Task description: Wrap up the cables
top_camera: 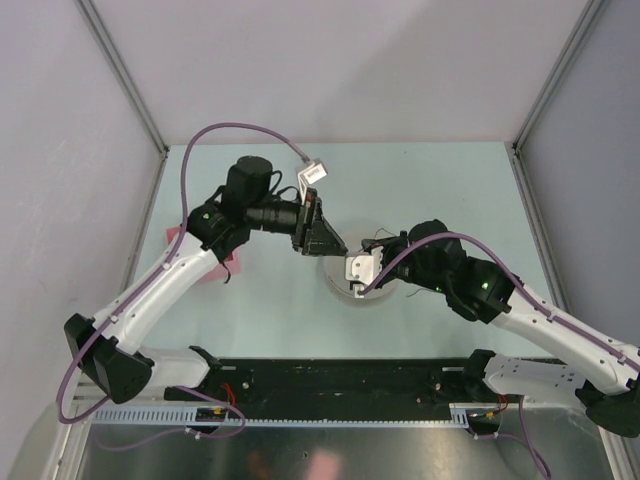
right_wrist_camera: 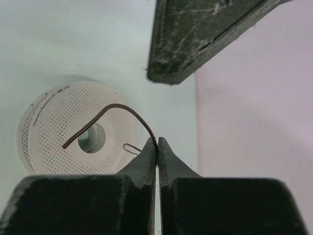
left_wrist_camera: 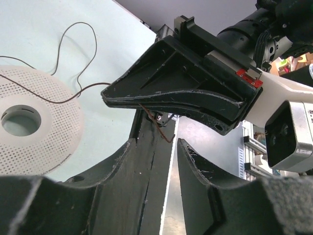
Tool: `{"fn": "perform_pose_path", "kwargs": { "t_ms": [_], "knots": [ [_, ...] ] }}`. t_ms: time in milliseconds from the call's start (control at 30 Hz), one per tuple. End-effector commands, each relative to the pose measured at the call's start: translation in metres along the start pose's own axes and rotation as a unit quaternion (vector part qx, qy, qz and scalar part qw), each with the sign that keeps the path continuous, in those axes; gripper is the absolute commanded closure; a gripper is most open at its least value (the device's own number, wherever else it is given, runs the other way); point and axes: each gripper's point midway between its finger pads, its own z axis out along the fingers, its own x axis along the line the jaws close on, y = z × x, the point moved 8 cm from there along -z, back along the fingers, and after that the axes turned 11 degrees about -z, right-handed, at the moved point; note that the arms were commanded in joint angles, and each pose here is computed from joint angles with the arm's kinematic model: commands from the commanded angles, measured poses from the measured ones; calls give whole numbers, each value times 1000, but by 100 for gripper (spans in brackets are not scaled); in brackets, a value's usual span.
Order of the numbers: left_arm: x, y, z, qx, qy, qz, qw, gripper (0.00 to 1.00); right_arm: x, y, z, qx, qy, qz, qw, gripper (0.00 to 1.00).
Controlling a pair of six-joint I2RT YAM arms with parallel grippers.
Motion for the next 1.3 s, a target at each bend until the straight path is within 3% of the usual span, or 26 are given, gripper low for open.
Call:
{"fn": "perform_pose_path", "kwargs": {
  "t_ms": [0, 400, 600, 867, 1267],
  "knots": [
    [-8, -8, 10, 18, -18, 2, 1000, 55, -10, 6, -3, -10, -21, -8, 1000, 100],
    [-6, -19, 31, 50, -19, -6, 999, 60, -10, 11, 2, -22, -20, -13, 999, 100],
    [-5, -14, 33, 45, -14, -4, 999, 68, -8, 12, 1, -25, -15, -13, 999, 100],
    [-7, -9, 28, 33, -11, 5, 999, 62, -5, 12, -3, -27, -4, -17, 999, 100],
    [-4, -7, 29, 36, -13, 0, 999, 66, -3, 13, -3, -32, 1, -21, 999, 100]
  ]
}}
